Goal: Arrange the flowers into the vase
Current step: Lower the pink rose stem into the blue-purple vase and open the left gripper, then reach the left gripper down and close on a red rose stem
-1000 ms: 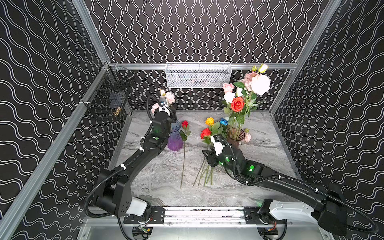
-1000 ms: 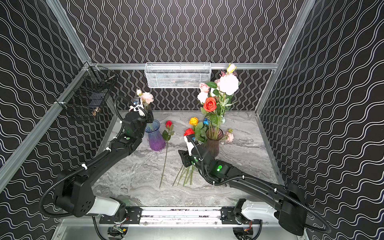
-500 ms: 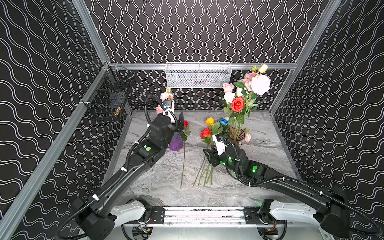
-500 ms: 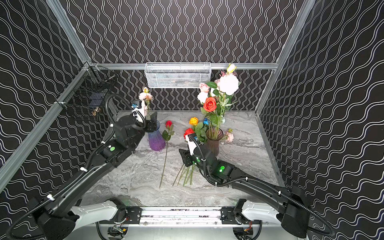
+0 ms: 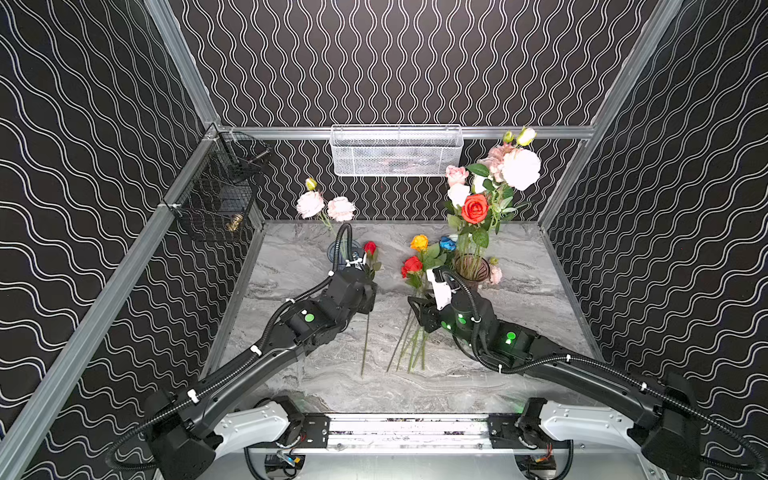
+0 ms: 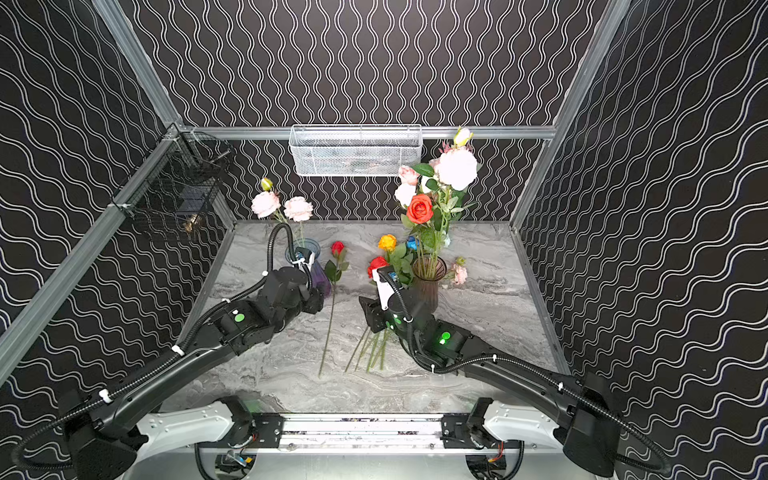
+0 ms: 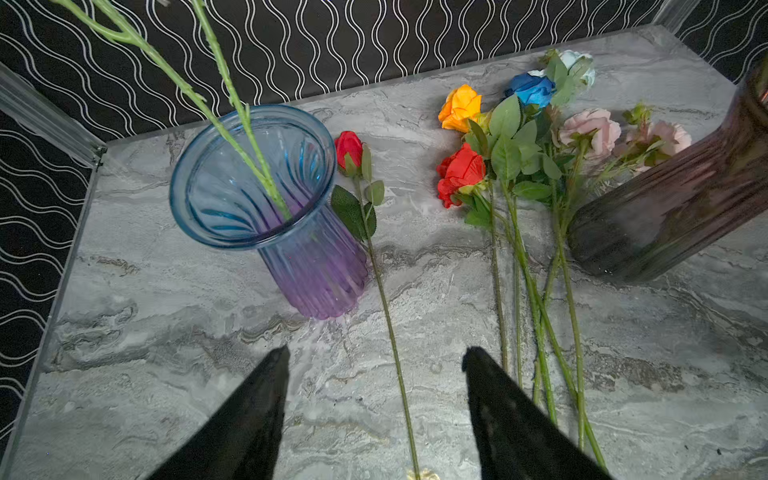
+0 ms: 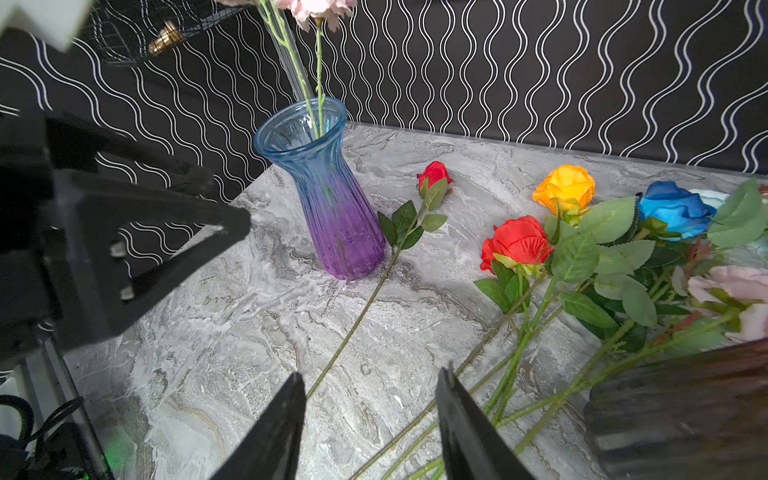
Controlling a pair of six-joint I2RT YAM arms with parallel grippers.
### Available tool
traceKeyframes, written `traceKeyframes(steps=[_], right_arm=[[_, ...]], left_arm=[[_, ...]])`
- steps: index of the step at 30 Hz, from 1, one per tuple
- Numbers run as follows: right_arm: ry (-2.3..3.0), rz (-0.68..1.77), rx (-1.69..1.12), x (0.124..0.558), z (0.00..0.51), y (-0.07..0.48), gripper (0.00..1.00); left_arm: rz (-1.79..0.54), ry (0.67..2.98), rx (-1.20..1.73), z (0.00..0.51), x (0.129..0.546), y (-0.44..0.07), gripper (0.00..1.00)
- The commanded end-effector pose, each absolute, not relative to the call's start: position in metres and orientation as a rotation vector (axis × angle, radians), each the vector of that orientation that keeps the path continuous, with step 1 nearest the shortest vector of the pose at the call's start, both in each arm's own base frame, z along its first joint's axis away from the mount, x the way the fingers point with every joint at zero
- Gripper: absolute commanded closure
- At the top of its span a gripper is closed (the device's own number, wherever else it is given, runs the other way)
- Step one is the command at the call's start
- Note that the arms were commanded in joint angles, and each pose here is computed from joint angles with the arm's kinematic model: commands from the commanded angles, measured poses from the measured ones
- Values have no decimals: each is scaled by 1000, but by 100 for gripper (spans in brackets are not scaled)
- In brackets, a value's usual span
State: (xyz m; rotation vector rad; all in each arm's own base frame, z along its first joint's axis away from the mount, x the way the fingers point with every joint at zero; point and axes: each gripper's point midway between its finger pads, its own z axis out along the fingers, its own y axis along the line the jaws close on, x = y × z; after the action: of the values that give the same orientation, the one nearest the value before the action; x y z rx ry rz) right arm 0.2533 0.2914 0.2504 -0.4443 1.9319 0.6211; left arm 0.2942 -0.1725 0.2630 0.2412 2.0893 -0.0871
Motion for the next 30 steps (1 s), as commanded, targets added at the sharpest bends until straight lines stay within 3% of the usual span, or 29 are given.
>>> traceKeyframes(steps=[1, 8, 18, 24, 30], right_arm=[[1920, 610, -419, 257, 257, 289, 47], [1920, 597, -419, 259, 258, 290, 47], [1968, 575, -430, 262, 242, 295, 47], [1992, 579, -430, 262, 233, 297, 47], [2009, 574, -427, 262, 226, 298, 47]], left_arm=[[-144, 2042, 215, 280, 291, -172, 30], [-197, 2123, 271, 256, 282, -183, 33], [-44, 2438, 216, 130, 269, -175, 36], [-97, 2633, 236, 71, 231, -178, 42], [-64, 2757, 316, 53, 181, -179, 43]])
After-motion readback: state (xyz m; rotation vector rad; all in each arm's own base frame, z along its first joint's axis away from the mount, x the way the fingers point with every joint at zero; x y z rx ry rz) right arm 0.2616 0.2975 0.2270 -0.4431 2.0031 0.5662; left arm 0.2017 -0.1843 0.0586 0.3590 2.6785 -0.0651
